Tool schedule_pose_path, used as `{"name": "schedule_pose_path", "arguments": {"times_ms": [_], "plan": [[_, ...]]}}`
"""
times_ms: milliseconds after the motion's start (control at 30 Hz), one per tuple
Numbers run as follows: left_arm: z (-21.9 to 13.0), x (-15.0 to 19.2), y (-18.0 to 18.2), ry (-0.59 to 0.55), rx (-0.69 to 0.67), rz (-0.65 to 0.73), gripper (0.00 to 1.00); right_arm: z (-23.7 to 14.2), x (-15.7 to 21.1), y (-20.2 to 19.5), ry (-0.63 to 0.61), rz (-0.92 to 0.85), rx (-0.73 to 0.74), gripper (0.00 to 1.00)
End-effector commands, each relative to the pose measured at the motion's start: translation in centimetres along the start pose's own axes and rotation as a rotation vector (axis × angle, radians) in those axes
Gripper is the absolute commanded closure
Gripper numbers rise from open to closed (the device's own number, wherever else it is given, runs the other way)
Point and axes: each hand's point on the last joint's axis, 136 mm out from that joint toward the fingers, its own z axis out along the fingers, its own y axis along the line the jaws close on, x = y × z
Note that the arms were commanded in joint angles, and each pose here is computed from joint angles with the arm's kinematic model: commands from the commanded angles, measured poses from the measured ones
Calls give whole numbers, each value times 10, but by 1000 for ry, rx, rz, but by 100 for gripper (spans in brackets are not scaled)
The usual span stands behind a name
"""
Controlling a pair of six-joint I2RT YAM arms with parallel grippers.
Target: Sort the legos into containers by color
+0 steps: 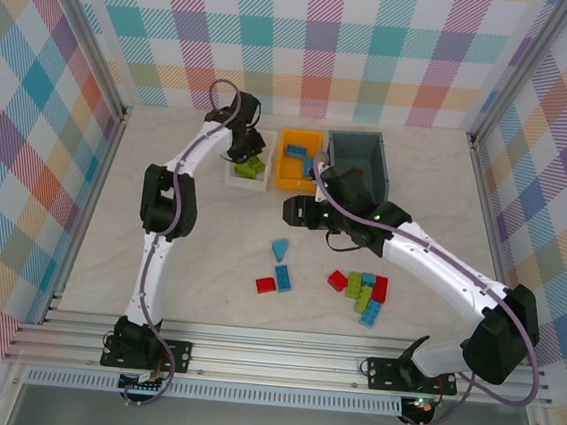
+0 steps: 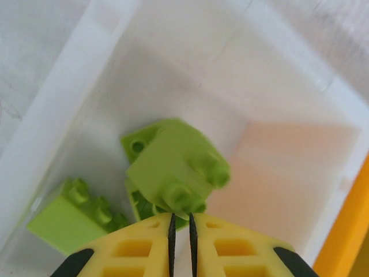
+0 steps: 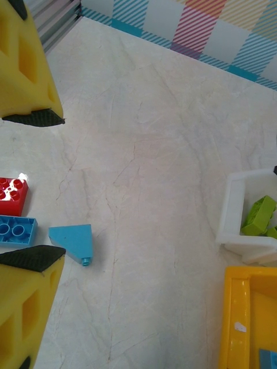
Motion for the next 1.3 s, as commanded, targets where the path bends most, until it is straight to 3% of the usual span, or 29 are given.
{"name": "schedule_pose_path", "arguments": {"times_ms": [0,133,267,400,533,667,833,1033,1267], "plan": [[4,-7,6,-9,-48,14,84,1,4,-4,6,9,6,41],[-1,-22,2,-27,-30,10,83,-1,5,-5,6,10,10,40],[-31,-31,-11,-63,6,24,83,1,6,-6,6,10,8,41],[-81,-29,-25,-121,57,34,81,4,12,-9,26,12,20,41],[-146,-8,-28,-177,107,42,75,11,42,-6,104,-56,63,41],[-198,42,-11,-194,175,59,68,10,80,-10,164,-102,110,39],[-247,137,15,-139,299,128,53,-16,112,-56,207,-91,285,30],[-260,253,35,-70,423,200,44,-28,152,-104,366,-208,437,20],[-264,322,58,-122,513,226,43,-13,155,-125,533,-233,441,20]]}}
